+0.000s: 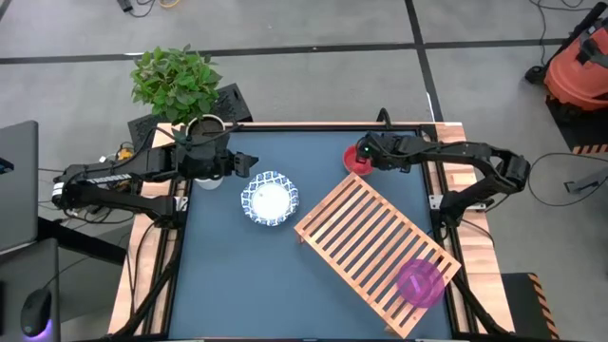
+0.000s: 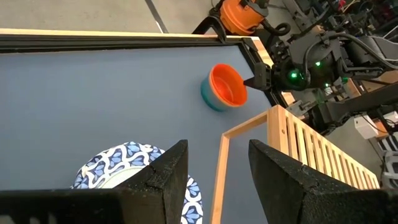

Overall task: Place and stack bowls onto a shelf
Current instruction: Stack the small red bowl on top of the small purple bowl on the shelf

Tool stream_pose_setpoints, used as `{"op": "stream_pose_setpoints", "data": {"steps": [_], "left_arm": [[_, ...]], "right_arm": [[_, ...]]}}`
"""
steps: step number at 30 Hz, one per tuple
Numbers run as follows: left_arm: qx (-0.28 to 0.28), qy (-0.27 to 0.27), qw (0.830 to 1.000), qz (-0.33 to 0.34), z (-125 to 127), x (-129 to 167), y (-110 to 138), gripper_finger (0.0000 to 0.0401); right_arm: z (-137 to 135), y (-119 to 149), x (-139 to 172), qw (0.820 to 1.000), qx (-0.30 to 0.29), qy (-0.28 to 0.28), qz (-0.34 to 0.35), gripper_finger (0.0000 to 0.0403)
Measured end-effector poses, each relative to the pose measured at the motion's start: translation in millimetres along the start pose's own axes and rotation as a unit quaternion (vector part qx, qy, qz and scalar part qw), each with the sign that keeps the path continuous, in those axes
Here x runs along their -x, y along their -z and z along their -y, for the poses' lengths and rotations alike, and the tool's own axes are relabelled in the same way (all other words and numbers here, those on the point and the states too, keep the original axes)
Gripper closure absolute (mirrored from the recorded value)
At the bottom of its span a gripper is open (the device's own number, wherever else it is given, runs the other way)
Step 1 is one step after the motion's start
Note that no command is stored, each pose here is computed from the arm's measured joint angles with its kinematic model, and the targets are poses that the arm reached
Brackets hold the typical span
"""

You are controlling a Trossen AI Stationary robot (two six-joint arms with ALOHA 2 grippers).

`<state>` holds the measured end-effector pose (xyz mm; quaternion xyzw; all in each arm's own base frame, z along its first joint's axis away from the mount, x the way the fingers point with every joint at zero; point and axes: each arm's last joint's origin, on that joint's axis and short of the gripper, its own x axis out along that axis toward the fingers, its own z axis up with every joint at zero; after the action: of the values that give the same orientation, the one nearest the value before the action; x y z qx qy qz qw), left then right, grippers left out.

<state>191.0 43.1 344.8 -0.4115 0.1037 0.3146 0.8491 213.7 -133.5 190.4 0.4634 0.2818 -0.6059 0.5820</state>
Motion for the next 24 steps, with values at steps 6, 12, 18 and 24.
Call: {"op": "stream_pose_setpoints", "data": {"steps": [6,12,18,24], "left_arm": [[0.000,0.000,1.000,0.000,0.0,0.0,0.0,0.0248],[-0.009,0.000,1.000,0.000,0.0,0.0,0.0,0.0248],[-0.020,0.000,1.000,0.000,0.1,0.0,0.0,0.0248],[-0.025,-0.002,1.000,0.004,-0.1,0.0,-0.2,0.0248]], "right_arm": [[-4.8,-2.6,9.5,1.000,-0.002,-0.020,0.002,0.0386],[-10.0,-12.9,31.4,0.998,-0.003,-0.054,0.017,0.0386],[-8.2,-18.5,45.6,0.998,0.008,-0.062,0.024,0.0386],[-10.4,-12.8,38.1,0.999,0.001,-0.050,-0.004,0.0324]]}}
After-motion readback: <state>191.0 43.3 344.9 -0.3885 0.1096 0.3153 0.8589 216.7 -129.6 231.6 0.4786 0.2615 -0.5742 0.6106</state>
